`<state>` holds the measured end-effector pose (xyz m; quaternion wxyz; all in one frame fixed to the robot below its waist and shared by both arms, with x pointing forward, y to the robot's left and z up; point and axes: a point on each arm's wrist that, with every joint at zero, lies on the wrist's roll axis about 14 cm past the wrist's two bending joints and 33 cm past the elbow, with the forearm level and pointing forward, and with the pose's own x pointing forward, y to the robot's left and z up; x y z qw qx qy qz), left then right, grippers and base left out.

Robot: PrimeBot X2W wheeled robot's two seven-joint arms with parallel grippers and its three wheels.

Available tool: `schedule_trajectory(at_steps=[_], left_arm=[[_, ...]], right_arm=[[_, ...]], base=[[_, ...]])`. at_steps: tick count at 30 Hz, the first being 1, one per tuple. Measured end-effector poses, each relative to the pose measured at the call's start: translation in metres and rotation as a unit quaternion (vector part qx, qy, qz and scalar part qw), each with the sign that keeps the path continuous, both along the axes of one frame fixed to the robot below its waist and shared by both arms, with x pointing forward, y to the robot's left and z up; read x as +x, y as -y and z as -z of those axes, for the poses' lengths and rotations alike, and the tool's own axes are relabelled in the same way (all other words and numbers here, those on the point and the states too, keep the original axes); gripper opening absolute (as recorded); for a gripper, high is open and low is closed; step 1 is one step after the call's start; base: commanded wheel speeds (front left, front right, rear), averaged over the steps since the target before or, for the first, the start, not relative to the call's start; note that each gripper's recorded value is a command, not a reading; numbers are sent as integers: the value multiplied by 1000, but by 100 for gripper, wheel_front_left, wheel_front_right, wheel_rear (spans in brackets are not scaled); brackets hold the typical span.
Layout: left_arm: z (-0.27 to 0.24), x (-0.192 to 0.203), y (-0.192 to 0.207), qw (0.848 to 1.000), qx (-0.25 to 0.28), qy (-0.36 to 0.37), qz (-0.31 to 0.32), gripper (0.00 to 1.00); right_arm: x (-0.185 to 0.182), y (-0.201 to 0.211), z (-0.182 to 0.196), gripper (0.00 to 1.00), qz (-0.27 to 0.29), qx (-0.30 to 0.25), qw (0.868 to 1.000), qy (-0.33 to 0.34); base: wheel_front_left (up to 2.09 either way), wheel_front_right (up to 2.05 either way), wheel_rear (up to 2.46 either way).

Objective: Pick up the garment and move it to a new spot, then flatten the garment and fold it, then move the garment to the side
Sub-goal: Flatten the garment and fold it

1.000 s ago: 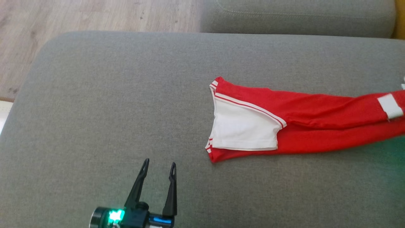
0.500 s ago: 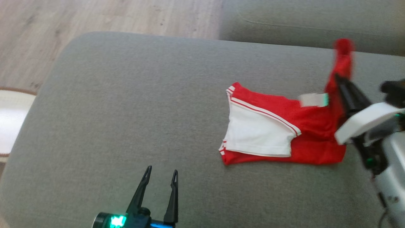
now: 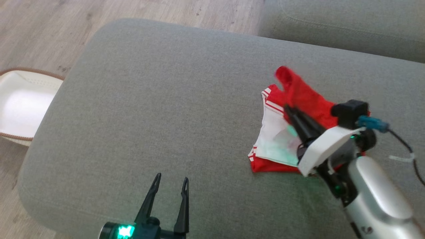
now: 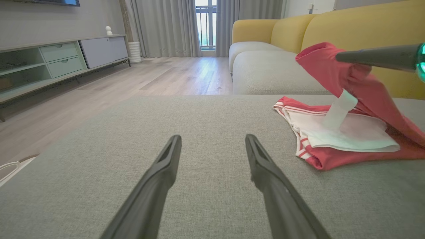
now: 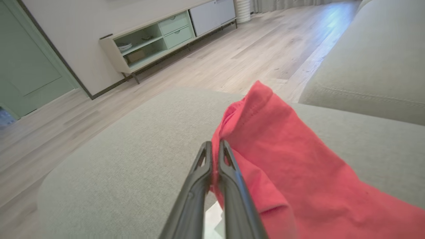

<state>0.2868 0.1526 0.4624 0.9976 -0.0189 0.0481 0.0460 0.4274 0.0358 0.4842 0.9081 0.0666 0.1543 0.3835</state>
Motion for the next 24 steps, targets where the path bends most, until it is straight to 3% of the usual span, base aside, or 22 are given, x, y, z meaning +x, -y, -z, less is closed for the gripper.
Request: schedule_trajectory(at_steps=[2, 3, 4, 5, 9, 14, 24], left_arm=[[0, 0, 0, 1000, 1, 0, -2, 100], [0, 0, 0, 1000, 0, 0, -3, 100], [0, 0, 0, 1000, -1, 1, -1, 100], [-1, 0, 0, 1000, -2, 2, -1, 100], [-6, 2, -3, 1000, 0, 13, -3, 100], [-9, 2, 2, 1000, -2, 20, 7, 100], [-26, 9, 11, 998, -7, 52, 28, 100]], right_arm=[[-7, -10, 6, 0, -13, -1, 1000, -12], [-11, -14, 8, 12, -19, -1, 1000, -16], [-15, -18, 9, 47, -25, -2, 1000, -19], [-19, -22, 10, 100, -29, -2, 999, -21], [-28, -28, 0, 100, -31, 17, 999, -13], [-17, -6, -28, 100, 10, 45, 998, 35], [-22, 98, -49, 100, 143, 57, 981, 118]], base=[[0, 0, 0], [0, 0, 0], [0, 0, 0], [0, 0, 0], [0, 0, 0], [0, 0, 0], [0, 0, 0]])
